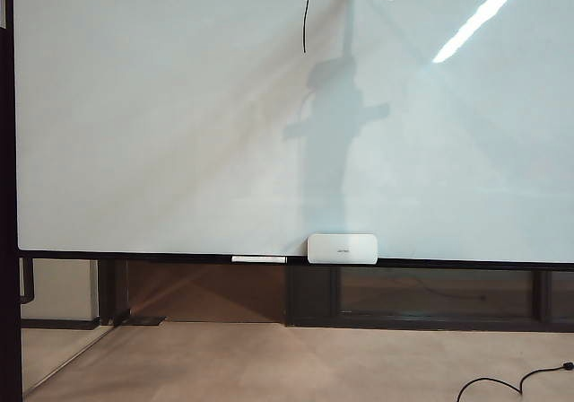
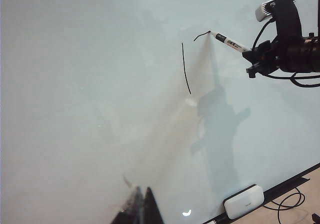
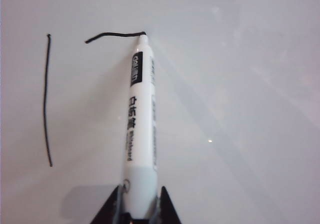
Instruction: Reach to the right to find the marker pen, pick it up, and write the number 13 on the whiteboard.
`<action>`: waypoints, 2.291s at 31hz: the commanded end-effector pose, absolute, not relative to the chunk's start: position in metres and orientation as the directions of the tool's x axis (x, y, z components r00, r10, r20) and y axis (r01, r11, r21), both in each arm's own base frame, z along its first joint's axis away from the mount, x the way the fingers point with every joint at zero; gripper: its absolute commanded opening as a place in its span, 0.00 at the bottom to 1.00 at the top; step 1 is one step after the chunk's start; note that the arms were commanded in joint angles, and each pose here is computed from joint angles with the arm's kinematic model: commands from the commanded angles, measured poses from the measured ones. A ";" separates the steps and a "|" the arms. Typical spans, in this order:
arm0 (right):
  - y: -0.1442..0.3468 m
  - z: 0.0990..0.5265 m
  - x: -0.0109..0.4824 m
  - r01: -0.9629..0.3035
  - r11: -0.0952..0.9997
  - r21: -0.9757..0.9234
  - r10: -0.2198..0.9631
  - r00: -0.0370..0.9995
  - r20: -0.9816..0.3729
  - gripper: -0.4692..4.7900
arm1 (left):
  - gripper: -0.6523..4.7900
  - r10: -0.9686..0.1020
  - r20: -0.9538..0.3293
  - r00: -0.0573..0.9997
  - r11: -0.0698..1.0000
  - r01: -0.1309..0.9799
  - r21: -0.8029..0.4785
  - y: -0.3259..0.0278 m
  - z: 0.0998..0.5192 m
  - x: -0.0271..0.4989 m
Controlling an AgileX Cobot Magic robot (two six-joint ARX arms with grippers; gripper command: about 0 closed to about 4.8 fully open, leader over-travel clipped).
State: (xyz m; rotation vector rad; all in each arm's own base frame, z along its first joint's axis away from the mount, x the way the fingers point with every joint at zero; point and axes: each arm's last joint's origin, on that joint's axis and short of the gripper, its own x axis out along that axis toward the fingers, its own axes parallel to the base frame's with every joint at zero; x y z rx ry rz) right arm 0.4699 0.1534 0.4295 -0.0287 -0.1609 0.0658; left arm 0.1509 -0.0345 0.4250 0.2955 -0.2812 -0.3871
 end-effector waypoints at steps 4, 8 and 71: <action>0.151 0.434 0.467 -0.031 0.999 -0.028 0.036 0.987 0.156 0.08 | 0.11 -0.409 0.237 0.881 0.886 0.322 0.333 -0.034 0.429 0.147; 0.151 0.429 0.468 -0.033 0.998 -0.044 0.038 0.994 0.104 0.08 | 0.11 -0.409 0.237 0.881 0.886 0.322 0.333 -0.034 0.429 0.147; 0.163 0.380 0.476 -0.256 0.967 0.012 0.252 0.940 -0.231 0.08 | 0.11 -0.408 0.274 0.871 0.888 0.309 0.339 -0.033 0.433 0.144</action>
